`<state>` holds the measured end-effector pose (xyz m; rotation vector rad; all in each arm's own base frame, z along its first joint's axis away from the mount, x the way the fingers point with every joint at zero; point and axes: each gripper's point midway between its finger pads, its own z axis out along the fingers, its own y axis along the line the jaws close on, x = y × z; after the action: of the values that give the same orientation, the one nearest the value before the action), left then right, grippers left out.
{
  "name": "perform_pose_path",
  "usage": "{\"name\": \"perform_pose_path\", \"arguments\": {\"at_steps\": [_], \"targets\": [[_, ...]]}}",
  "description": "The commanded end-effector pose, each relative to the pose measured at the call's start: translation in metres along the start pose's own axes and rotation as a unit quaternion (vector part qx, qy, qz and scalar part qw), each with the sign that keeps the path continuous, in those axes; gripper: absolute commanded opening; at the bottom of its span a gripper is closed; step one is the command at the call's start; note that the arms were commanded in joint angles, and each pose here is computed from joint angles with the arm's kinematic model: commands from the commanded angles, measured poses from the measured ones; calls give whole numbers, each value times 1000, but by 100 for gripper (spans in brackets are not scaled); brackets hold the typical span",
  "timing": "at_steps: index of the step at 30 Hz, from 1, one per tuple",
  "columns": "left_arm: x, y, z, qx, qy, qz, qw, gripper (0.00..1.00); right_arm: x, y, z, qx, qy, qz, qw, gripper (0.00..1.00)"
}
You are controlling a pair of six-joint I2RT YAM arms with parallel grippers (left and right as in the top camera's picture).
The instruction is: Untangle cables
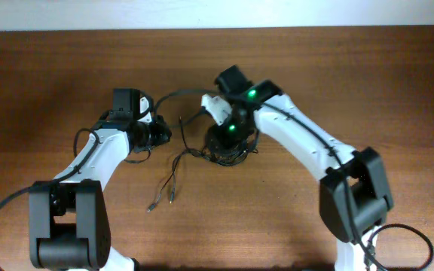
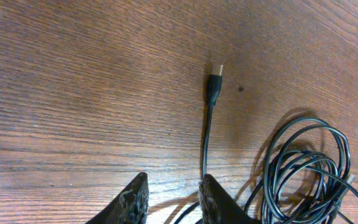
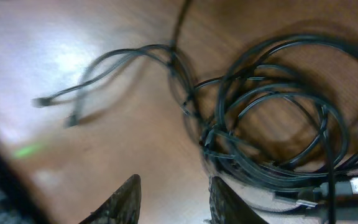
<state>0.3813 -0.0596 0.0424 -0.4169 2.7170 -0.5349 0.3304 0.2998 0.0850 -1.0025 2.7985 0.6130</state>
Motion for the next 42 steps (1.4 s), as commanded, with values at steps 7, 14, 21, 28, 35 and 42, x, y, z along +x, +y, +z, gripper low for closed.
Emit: {"name": "perform_pose_path", "arguments": {"at_steps": [7,14,21,28,35,42], "targets": [[3,2,3,1,8,-14,1000,31,-3,-44,65,84,23,17,996,38],[3,2,3,1,8,-14,1000,32,-9,-28,72,34,11,72,997,36],[4,1,3,2,9,-14,1000,32,16,-41,102,55,18,69,996,4],[15,-72,-33,289,39,121,949,48,-68,23,-67,-148,-115,97,978,4],[29,-114,-86,483,-2,250,839,60,-71,21,-119,-284,-128,171,935,4],[34,-125,-105,539,8,238,808,73,-69,27,-126,-315,-123,172,925,4]]}}
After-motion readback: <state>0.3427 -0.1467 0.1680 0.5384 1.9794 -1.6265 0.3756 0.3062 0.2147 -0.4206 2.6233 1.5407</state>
